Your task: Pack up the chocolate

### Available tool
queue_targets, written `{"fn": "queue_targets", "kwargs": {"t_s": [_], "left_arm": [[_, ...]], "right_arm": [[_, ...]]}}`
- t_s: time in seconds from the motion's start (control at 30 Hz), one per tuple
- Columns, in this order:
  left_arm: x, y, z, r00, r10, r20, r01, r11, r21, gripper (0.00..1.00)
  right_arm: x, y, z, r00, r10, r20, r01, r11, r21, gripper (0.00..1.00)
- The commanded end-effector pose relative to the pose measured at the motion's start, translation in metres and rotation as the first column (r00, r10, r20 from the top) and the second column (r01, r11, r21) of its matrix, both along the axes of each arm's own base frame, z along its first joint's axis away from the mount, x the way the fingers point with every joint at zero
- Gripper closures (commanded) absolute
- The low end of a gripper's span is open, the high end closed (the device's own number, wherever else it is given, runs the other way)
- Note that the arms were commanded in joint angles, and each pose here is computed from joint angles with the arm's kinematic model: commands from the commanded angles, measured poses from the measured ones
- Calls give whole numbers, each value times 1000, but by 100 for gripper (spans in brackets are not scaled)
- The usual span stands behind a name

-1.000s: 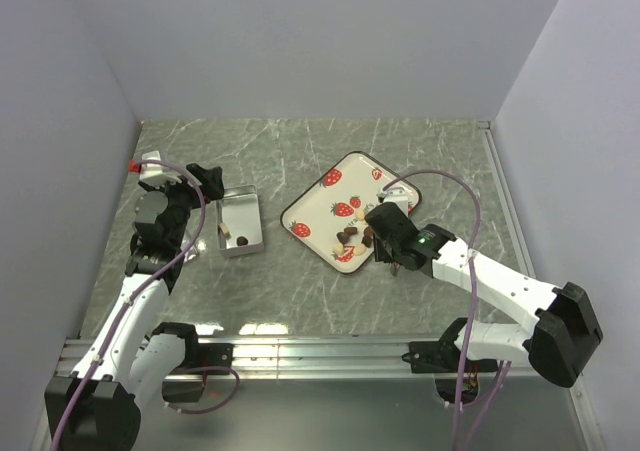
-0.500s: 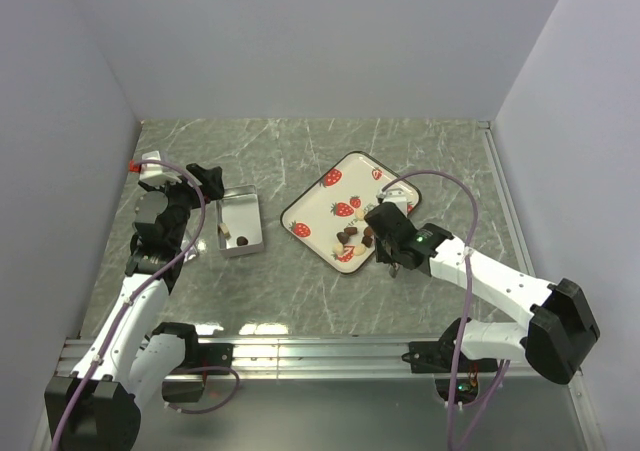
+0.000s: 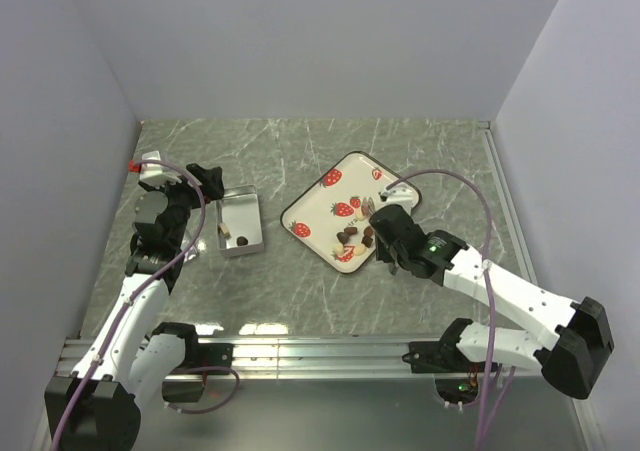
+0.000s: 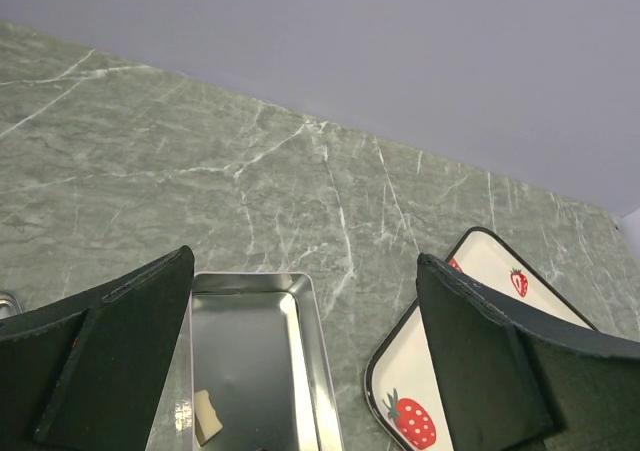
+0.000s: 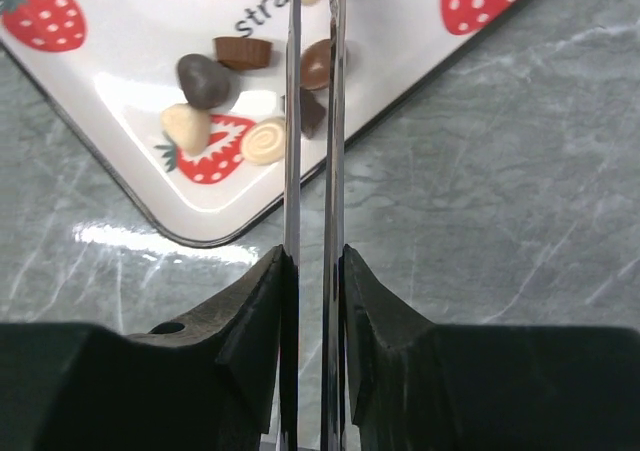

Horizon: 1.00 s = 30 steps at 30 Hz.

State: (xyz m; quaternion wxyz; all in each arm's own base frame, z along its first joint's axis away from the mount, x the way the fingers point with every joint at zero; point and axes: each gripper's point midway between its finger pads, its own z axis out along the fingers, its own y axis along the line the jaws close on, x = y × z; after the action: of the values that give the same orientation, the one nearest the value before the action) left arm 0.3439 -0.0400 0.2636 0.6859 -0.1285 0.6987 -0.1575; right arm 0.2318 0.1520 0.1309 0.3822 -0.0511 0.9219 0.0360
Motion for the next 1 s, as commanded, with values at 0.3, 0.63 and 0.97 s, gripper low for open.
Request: {"fn": "queue_targets", "kwargs": {"t_s": [0.3, 0.63, 0.97], "left_arm": [[3, -5, 20, 998, -22, 50, 23, 1000, -12, 1], [4, -4, 19, 999, -16, 47, 16, 1000, -11, 1], [4, -4, 17, 999, -14, 44, 15, 1000, -12, 0]], "right_arm": [[24, 104, 58, 973, 194, 128, -197, 980, 9, 75], [17, 214, 80, 884, 445, 144, -450, 893, 4, 75], [-1, 264, 70, 816, 568, 113, -572, 820, 8, 74]]}}
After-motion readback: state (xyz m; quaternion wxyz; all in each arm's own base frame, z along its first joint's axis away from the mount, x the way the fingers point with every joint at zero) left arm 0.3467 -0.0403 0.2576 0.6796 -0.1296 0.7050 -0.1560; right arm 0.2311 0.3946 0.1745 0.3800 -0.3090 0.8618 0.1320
